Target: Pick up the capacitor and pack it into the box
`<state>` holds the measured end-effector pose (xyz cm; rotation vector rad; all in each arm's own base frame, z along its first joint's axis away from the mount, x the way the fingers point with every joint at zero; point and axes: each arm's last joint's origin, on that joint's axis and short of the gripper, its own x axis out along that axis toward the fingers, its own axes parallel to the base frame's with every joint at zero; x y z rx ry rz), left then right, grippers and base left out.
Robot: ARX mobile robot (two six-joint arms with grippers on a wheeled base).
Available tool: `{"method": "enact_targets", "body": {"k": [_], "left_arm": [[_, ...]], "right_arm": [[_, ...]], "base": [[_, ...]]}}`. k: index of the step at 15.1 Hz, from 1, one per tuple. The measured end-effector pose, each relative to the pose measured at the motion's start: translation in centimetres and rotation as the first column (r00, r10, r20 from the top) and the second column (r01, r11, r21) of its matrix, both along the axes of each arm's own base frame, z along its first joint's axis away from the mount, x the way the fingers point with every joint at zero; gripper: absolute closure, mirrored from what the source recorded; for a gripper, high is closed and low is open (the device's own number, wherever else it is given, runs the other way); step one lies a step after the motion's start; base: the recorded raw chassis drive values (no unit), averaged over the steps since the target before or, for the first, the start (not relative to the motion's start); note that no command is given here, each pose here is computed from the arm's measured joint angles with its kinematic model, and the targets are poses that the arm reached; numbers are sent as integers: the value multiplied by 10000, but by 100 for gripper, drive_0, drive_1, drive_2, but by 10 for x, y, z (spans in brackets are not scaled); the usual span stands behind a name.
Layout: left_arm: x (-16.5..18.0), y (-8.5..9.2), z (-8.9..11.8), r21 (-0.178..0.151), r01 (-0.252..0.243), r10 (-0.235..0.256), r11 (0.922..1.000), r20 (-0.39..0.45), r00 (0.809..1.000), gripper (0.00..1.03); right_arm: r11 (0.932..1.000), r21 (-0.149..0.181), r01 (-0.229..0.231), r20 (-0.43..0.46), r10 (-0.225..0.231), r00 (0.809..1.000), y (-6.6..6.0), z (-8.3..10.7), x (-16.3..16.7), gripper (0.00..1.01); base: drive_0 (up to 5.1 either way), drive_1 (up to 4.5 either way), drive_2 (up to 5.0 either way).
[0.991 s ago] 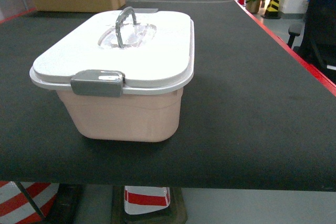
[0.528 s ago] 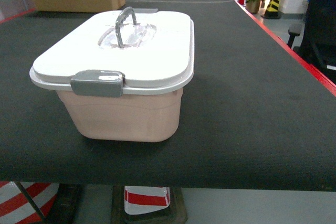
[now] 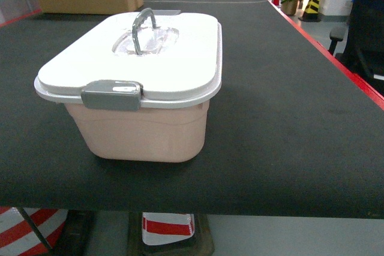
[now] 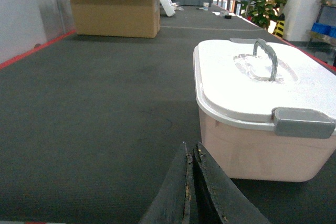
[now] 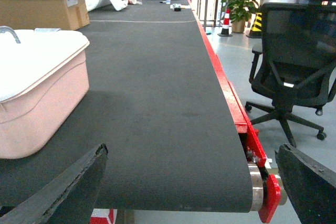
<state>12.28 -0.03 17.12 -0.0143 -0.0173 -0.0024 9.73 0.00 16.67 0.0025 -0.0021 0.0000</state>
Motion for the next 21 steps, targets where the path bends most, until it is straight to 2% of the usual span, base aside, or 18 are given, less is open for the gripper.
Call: {"method": "enact_targets", "body": {"k": [12, 14, 16, 17, 21], "left_arm": [[-14, 0, -1, 0, -4, 4, 10000, -46, 10000, 101], [-22, 0, -7, 0, 23, -23, 10000, -583, 9983, 101], [-25, 0, -5, 4, -8, 8, 10000, -248, 9997, 101], [-25, 0, -4, 4, -11, 12, 10000, -191, 9998, 95], [-25, 0, -4, 4, -8, 8, 10000, -183, 9998, 42]], "right_arm": [[10000, 0, 0, -4, 0, 10000, 0, 0, 0, 3], [10000, 0, 4, -4, -4, 10000, 0, 0, 0, 3], [10000, 4, 0, 8, 0, 10000, 0, 0, 0, 3], [10000, 0, 0, 0, 0, 10000, 0, 0, 0, 3], [10000, 0, 0, -4, 0, 10000, 0, 0, 0, 3]], "base": [[0, 0, 0], [0, 0, 0], [0, 0, 0], [0, 0, 0], [0, 0, 0]]}}
